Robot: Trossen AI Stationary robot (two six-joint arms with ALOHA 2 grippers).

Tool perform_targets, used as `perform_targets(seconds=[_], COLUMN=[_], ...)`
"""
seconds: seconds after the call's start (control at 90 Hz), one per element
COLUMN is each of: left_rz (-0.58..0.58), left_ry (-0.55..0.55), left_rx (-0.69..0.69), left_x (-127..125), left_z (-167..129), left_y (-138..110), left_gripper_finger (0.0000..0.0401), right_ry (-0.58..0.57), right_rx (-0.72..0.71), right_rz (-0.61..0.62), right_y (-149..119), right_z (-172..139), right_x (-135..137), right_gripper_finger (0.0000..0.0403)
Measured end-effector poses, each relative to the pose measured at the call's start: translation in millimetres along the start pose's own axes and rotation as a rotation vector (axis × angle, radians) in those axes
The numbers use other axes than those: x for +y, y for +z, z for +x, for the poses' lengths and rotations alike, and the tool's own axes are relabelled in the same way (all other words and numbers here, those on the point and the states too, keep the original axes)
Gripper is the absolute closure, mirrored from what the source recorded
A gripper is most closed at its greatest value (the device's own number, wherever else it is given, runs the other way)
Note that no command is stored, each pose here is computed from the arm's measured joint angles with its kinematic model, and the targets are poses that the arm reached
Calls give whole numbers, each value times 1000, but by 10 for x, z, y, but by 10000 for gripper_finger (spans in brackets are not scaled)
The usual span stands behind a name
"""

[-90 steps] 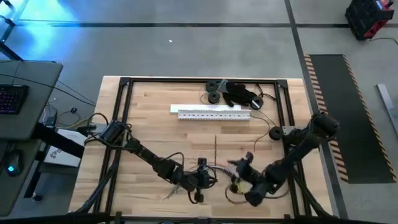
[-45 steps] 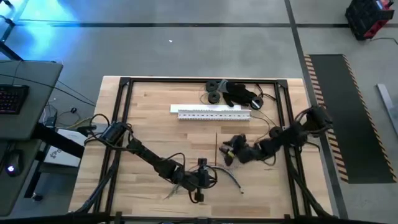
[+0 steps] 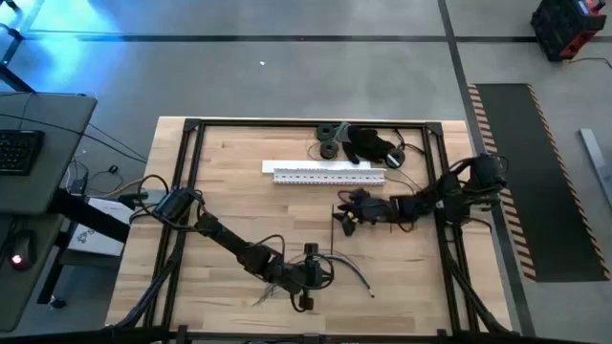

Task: Ziptie cables
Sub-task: Wrap the cables together using a black zip tie

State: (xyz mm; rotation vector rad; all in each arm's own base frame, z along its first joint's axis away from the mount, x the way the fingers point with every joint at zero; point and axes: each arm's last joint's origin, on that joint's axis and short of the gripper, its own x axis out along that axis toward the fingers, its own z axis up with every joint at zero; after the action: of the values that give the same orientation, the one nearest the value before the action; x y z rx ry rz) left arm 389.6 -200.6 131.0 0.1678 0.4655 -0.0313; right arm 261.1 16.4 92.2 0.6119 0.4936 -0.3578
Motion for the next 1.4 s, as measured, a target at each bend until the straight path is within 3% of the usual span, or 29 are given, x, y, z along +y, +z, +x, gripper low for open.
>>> perform_targets(seconds=[0.567,0.767,1.044,1.4], left_rz=[0,1,1,0], left_ry=[-1,-6,-8,-8], left_rx=[0,1,2,2], left_x=[-2,-3,-3,-2], left_z=[0,-1,-1,0], left_y=[-1,-1,-1,-1], left_gripper_finger=[401,401,401,401], right_ry=[20,35,113,106], right_rx=[33,42,139,113], right_rz=[-8,-87,-189,-311], right_y=[-28,-9,-75,-207], right_z=[162,334,319,260], right_x=[-20,61,65,208], right_gripper_finger=[249,255,301,313])
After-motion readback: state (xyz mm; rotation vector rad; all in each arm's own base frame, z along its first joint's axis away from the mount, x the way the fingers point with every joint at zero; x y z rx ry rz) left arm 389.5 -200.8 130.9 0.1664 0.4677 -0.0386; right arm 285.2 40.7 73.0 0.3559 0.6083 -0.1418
